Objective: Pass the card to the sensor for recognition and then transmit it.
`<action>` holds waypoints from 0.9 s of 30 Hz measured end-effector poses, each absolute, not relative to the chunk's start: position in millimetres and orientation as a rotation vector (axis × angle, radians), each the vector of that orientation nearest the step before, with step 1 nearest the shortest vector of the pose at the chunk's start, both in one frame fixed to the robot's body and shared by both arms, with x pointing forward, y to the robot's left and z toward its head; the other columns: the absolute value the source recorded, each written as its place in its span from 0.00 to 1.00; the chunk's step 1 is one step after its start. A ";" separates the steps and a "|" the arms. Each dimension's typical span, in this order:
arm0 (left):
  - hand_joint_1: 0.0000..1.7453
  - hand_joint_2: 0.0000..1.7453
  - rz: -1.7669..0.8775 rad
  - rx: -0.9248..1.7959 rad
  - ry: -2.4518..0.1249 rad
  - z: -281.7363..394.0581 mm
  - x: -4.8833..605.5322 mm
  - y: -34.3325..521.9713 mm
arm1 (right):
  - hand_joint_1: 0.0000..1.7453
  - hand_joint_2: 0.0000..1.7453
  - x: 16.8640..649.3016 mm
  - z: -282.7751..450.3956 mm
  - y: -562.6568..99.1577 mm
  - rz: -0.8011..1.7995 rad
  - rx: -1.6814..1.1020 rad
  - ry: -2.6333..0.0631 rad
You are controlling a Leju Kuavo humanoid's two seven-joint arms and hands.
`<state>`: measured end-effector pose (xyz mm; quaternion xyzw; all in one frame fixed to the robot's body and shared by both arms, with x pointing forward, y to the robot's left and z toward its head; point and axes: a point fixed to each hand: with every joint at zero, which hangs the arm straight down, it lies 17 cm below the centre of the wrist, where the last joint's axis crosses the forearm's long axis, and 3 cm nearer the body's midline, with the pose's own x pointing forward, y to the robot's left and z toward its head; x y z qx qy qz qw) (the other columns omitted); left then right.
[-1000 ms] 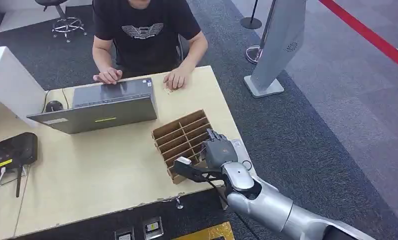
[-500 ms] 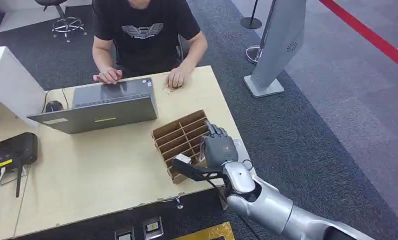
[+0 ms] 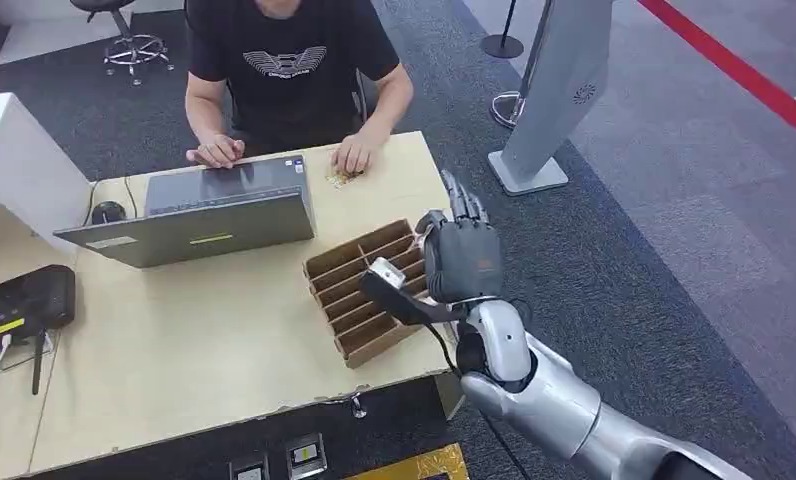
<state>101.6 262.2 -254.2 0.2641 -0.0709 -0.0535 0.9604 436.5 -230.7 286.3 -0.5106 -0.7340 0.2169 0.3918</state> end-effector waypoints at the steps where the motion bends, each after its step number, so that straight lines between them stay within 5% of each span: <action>1: 0.00 0.00 -0.109 0.535 -0.144 -254.2 101.8 262.1 | 1.00 1.00 435.6 290.0 -231.3 0.538 -1.299 -1.877; 14: 0.00 0.00 -0.139 0.547 -0.153 -249.6 118.4 258.8 | 1.00 1.00 436.1 345.9 -193.6 0.414 -1.155 -2.168; 27: 0.00 0.00 -0.213 0.568 -0.210 -241.6 147.4 254.9 | 1.00 1.00 482.9 382.8 -179.9 0.259 -1.152 -2.189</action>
